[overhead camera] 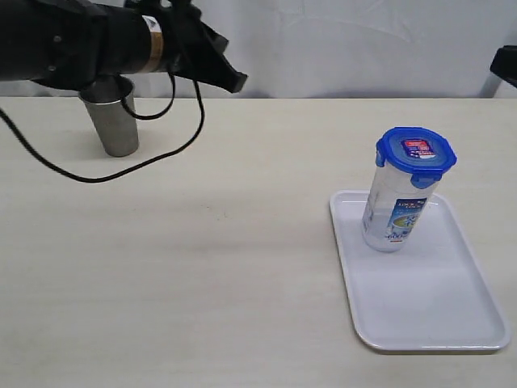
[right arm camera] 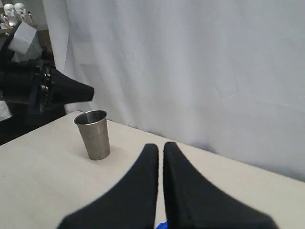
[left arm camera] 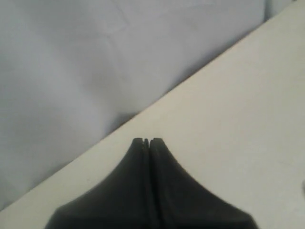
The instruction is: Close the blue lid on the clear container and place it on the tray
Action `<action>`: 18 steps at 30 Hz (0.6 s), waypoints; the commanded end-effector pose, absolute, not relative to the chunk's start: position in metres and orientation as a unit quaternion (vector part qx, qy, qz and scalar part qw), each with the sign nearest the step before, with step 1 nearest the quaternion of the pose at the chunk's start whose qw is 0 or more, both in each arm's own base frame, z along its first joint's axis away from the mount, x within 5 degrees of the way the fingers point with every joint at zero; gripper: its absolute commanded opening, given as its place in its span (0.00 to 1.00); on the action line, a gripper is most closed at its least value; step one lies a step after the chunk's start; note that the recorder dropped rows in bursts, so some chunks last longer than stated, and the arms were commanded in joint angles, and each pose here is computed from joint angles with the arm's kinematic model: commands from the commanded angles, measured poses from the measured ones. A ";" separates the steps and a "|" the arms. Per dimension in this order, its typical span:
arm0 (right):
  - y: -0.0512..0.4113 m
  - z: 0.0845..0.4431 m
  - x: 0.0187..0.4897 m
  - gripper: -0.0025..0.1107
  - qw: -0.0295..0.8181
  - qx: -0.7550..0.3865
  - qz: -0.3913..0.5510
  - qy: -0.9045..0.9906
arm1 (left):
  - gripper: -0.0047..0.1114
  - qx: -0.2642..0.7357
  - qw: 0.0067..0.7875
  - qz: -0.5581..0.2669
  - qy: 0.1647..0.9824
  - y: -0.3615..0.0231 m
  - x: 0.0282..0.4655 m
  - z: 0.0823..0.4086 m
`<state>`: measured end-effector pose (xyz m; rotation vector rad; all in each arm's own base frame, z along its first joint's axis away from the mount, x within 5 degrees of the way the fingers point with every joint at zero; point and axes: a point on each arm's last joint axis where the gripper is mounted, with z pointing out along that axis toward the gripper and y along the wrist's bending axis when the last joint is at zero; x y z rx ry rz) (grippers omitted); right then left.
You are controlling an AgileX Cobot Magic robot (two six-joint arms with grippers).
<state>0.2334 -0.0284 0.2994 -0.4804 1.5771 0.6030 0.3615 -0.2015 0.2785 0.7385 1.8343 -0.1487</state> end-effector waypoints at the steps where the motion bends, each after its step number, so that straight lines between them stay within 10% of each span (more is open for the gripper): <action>1: -0.019 0.310 0.215 0.06 0.664 -0.240 0.240 0.666 | 0.04 0.278 0.572 -0.021 0.771 -0.178 0.338 0.300; 18: 0.001 0.322 0.174 0.06 0.689 -0.252 0.199 0.649 | 0.04 0.236 0.674 -0.087 0.694 -0.092 0.174 0.361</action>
